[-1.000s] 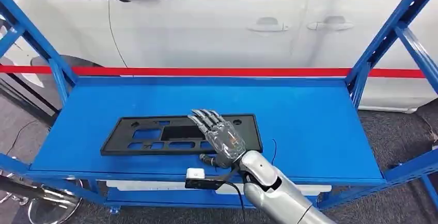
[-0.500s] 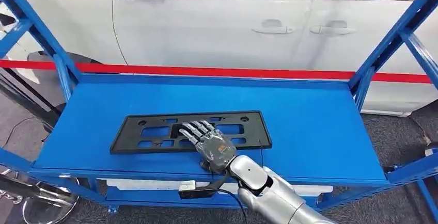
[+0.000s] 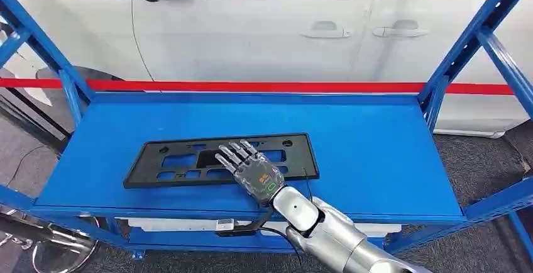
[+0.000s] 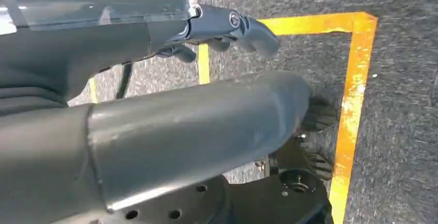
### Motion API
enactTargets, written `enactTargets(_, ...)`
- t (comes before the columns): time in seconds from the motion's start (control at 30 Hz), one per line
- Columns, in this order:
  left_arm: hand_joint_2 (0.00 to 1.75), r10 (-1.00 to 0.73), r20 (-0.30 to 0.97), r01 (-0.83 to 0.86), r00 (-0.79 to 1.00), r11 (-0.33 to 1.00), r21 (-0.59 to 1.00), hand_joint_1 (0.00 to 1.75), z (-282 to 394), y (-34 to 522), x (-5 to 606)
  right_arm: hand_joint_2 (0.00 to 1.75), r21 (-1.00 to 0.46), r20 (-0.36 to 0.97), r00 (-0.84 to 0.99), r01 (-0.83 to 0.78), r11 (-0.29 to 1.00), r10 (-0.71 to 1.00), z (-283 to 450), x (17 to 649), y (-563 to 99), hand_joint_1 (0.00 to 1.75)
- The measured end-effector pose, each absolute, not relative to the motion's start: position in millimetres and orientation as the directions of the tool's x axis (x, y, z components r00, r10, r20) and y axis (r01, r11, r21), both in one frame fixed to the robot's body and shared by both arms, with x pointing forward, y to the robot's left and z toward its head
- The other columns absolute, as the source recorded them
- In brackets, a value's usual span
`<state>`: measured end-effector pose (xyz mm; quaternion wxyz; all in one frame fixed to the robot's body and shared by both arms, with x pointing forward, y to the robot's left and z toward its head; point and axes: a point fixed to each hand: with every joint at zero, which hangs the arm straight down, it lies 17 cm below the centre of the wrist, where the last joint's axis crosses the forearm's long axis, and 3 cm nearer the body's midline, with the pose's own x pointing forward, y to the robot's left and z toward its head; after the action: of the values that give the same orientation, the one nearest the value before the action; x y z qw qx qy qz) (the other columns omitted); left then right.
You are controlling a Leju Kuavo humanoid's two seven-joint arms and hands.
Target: Take the parts from the cabinet and place them on the table.
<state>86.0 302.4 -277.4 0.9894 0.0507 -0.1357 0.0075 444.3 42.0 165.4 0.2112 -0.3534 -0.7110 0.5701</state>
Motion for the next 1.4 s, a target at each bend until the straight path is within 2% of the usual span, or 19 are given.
enactTargets(0.17, 0.0, -0.009, 0.27, -0.019, 0.963, 0.995, 0.101, 0.0, -277.4, 305.0, 85.7, 1.75, -0.972, -0.143, -0.628, 0.236, 0.013, 0.765, 156.4, 459.1, 52.0, 0.0)
enactTargets(0.33, 0.0, -0.016, 0.275, -0.014, 0.961, 0.994, 0.107, 0.0, -276.7, 308.7, 89.4, 1.75, -0.972, -0.162, -0.619, 0.234, -0.016, 0.768, 162.1, 468.6, 62.1, 0.0)
enactTargets(0.37, 0.0, -0.017, 0.275, -0.014, 0.961, 0.994, 0.108, 0.0, -276.6, 309.2, 89.9, 1.75, -0.973, -0.165, -0.617, 0.231, -0.024, 0.769, 160.8, 470.1, 62.5, 0.28)
enactTargets(0.4, 0.0, -0.018, 0.273, -0.012, 0.962, 0.994, 0.108, 0.0, -276.8, 309.4, 88.6, 1.75, -0.975, -0.169, -0.612, 0.221, -0.037, 0.772, 158.4, 471.8, 62.5, 1.54)
enactTargets(0.43, 0.0, -0.019, 0.273, -0.011, 0.962, 0.994, 0.108, 0.0, -276.9, 309.5, 88.1, 1.75, -0.976, -0.173, -0.609, 0.21, -0.053, 0.774, 156.3, 473.7, 63.2, 1.71)
enactTargets(0.67, 0.0, -0.029, 0.279, 0.0, 0.96, 0.995, 0.103, 0.0, -276.4, 307.7, 90.1, 1.75, -0.983, -0.184, -0.574, 0.117, -0.143, 0.798, 132.4, 490.1, 55.7, 1.75)
enactTargets(1.03, 0.0, -0.027, 0.294, 0.001, 0.955, 0.996, 0.089, 0.0, -275.4, 305.1, 93.5, 1.75, -0.98, -0.198, -0.566, 0.109, -0.165, 0.8, 135.3, 498.8, 57.9, 1.75)
enactTargets(1.07, 1.75, -0.027, 0.299, 0.001, 0.954, 0.996, 0.088, 0.0, -275.1, 305.1, 94.5, 1.75, -0.98, -0.197, -0.567, 0.106, -0.167, 0.8, 134.2, 498.5, 58.1, 1.75)
enactTargets(1.4, 1.75, -0.024, 0.364, 0.017, 0.931, 1.0, 0.024, 0.0, -270.3, 293.0, 101.9, 1.75, -0.984, -0.179, -0.568, 0.091, -0.155, 0.803, 134.4, 501.5, 56.5, 1.75)
